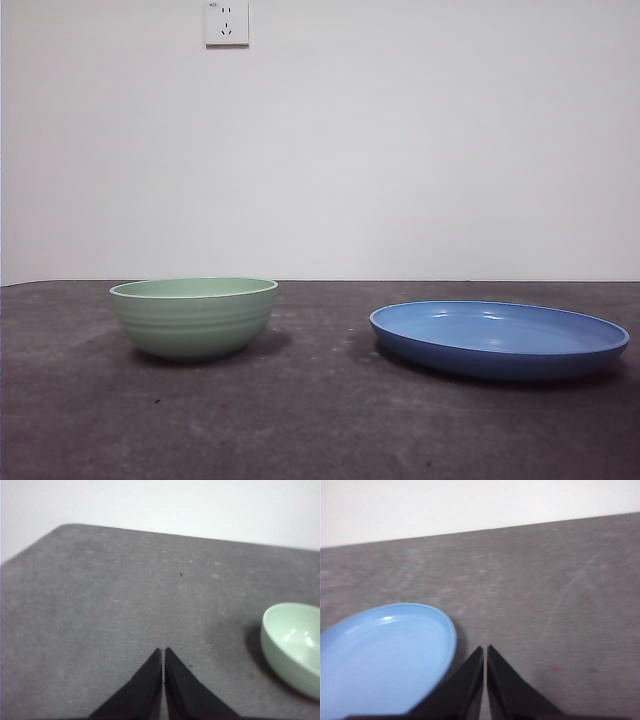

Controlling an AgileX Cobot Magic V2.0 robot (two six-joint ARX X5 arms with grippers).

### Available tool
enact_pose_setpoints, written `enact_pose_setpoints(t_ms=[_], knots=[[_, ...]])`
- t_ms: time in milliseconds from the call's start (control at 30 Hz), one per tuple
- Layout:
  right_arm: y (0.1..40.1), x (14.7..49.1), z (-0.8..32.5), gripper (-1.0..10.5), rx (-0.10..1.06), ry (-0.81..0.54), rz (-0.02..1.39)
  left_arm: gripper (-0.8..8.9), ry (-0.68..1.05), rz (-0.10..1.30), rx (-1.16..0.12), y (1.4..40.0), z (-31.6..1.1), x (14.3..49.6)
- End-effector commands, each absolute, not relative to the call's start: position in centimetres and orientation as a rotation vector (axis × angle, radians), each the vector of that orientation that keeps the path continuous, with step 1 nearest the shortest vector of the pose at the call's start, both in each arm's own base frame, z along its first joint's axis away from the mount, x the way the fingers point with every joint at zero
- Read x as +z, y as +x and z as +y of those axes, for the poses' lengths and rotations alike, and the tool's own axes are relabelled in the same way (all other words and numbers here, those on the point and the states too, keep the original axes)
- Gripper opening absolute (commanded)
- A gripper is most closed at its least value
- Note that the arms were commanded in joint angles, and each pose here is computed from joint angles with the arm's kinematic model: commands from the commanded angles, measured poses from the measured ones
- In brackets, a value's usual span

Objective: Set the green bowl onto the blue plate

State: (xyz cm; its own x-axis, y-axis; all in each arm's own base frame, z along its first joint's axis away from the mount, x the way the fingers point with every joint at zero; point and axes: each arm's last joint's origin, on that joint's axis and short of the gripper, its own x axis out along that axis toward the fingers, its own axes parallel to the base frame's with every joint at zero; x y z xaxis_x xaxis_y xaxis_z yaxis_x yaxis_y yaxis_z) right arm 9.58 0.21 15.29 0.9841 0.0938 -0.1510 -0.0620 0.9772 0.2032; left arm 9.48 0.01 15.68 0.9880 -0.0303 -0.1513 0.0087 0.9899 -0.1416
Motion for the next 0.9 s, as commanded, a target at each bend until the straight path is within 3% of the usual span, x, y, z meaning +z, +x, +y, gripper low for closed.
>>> enact_pose_setpoints(t_ms=[33,400,733,900], knots=[[9.6,15.2,0.3,0.1,0.112,0.275,0.165,0.07,-0.324,0.181,0.001,9.6,0.0,14.9],[9.4,16.1,0.5,0.1,0.160,0.358,0.150,0.08,-0.508,0.159,-0.030,9.4,-0.1,16.1],[7.8,22.3,0.5,0.1,0.185,0.357,-0.016,0.09,-0.533,0.130,-0.057,7.9,-0.2,21.3],[6.7,25.7,0.5,0.1,0.180,0.350,-0.006,0.09,-0.471,0.159,-0.095,7.2,-0.3,24.7]])
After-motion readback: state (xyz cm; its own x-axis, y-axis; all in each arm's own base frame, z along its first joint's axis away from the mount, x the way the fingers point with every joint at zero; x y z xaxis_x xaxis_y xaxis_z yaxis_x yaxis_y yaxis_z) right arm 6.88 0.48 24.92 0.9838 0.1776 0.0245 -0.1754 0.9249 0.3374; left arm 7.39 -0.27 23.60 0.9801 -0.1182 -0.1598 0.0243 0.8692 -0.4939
